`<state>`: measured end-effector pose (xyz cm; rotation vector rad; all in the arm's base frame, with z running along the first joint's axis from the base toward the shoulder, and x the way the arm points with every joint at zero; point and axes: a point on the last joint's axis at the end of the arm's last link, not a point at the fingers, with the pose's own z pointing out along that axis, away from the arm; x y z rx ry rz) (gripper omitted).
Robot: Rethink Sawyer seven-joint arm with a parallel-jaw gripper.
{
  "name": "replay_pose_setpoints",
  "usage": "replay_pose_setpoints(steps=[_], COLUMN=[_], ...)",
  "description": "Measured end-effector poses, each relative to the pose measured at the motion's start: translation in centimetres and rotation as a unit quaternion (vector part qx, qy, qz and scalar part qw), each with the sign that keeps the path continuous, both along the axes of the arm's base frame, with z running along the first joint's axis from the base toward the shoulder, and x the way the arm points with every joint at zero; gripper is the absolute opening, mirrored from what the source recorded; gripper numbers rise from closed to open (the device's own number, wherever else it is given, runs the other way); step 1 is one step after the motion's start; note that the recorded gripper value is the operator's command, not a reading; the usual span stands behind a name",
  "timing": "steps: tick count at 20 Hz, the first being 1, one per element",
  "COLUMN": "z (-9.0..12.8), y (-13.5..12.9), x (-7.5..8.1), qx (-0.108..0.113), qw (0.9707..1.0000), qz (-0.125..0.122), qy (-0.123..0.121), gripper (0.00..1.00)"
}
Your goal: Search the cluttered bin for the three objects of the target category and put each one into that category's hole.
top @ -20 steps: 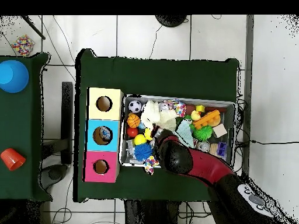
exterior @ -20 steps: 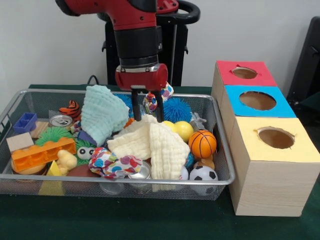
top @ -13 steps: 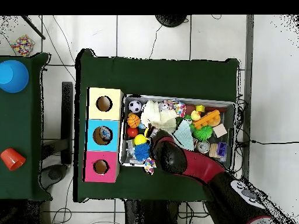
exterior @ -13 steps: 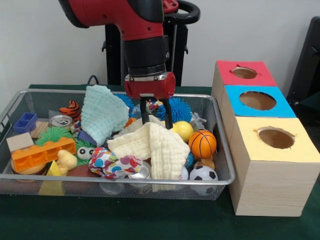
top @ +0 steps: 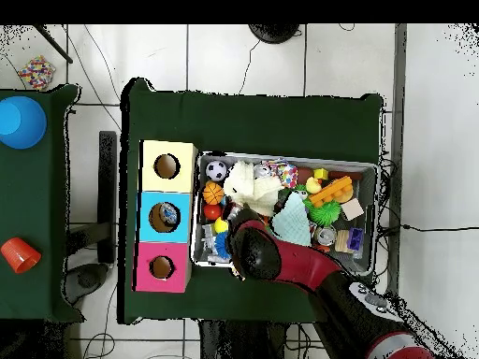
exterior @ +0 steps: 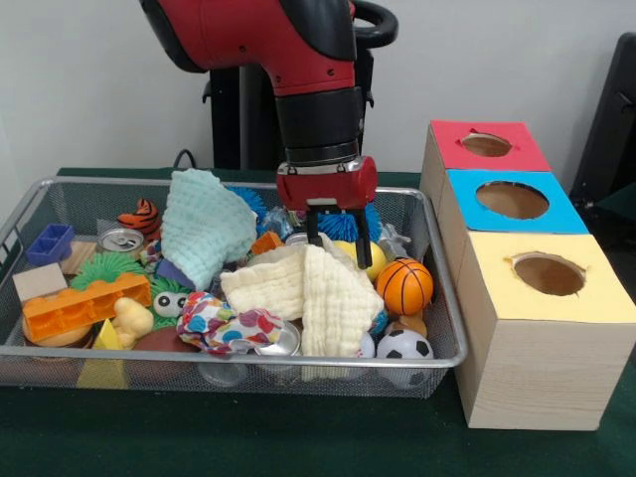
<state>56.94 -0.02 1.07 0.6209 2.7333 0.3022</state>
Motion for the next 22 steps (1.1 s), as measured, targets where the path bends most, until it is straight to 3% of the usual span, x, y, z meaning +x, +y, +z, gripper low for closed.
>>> replay_pose_setpoints(steps=[16, 22], z=[1.0, 1.0], y=[0.8, 0.5], x=[-0.4, -0.8], qx=[-0.042, -0.048], qw=[0.9991, 0.9986], qz=[0.009, 0.012], qy=[0.005, 0.021], gripper=[1.00, 1.00])
